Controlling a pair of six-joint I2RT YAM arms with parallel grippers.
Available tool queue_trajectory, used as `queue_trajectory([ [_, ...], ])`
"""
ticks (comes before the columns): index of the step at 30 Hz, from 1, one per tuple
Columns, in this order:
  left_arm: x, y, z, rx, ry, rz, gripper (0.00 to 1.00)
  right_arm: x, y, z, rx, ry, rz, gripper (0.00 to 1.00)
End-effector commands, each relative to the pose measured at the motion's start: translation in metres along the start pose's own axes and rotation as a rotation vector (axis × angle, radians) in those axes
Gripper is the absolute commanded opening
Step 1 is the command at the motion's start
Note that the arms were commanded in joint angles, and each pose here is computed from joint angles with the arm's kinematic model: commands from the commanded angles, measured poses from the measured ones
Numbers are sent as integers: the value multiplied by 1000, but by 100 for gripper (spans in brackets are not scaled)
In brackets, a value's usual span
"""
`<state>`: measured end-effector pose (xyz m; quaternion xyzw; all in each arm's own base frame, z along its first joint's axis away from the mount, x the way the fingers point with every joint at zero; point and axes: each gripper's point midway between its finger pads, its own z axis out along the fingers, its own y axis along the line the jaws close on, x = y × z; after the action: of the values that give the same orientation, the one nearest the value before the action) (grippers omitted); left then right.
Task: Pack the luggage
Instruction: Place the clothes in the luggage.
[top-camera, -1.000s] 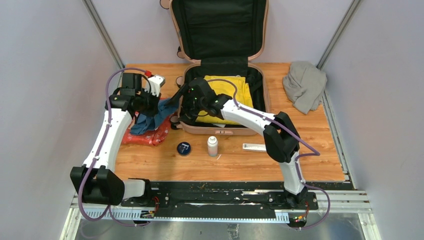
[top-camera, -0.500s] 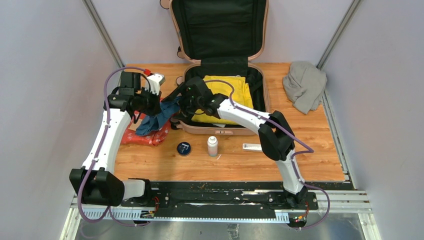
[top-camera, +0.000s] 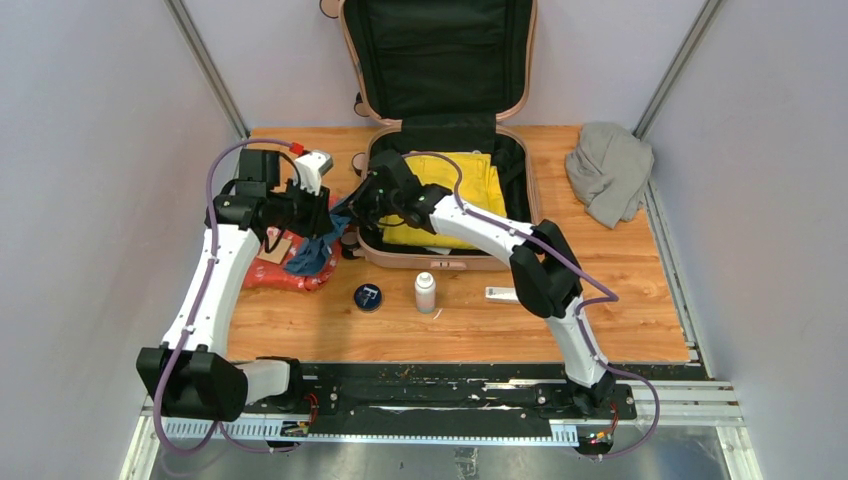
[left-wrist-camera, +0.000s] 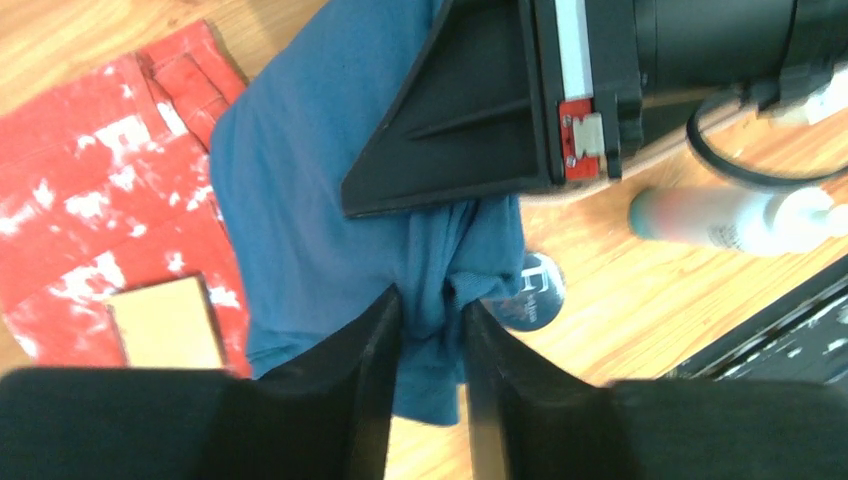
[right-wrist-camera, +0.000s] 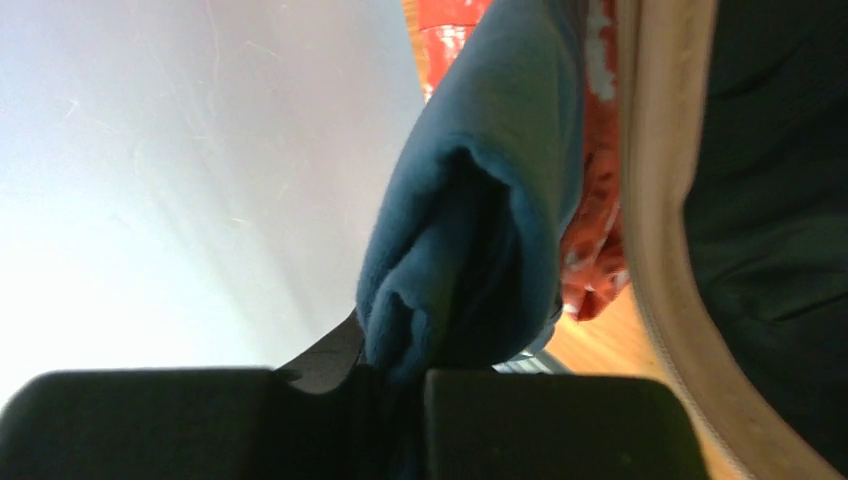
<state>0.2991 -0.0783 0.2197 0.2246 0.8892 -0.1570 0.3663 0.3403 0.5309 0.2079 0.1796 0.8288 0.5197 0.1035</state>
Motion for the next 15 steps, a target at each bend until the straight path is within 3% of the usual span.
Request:
queue_trajectory([
  [1, 1, -8, 0, 39, -18, 19, 46, -26, -11, -12, 45, -25, -104, 2],
  [4, 4, -4, 0, 15, -8, 23, 74, -43, -7, -22, 34, -19, -177, 0],
  [7, 6, 7, -3, -46, 2, 45, 87, -65, 13, -32, -37, 39, -255, 0],
  [11, 14, 21, -5, -122, 34, 69, 91, -90, 22, -41, -96, 155, -341, 0],
  [15, 31, 35, 1, -161, 95, 67, 92, -127, 2, -57, -66, 126, -403, 0],
])
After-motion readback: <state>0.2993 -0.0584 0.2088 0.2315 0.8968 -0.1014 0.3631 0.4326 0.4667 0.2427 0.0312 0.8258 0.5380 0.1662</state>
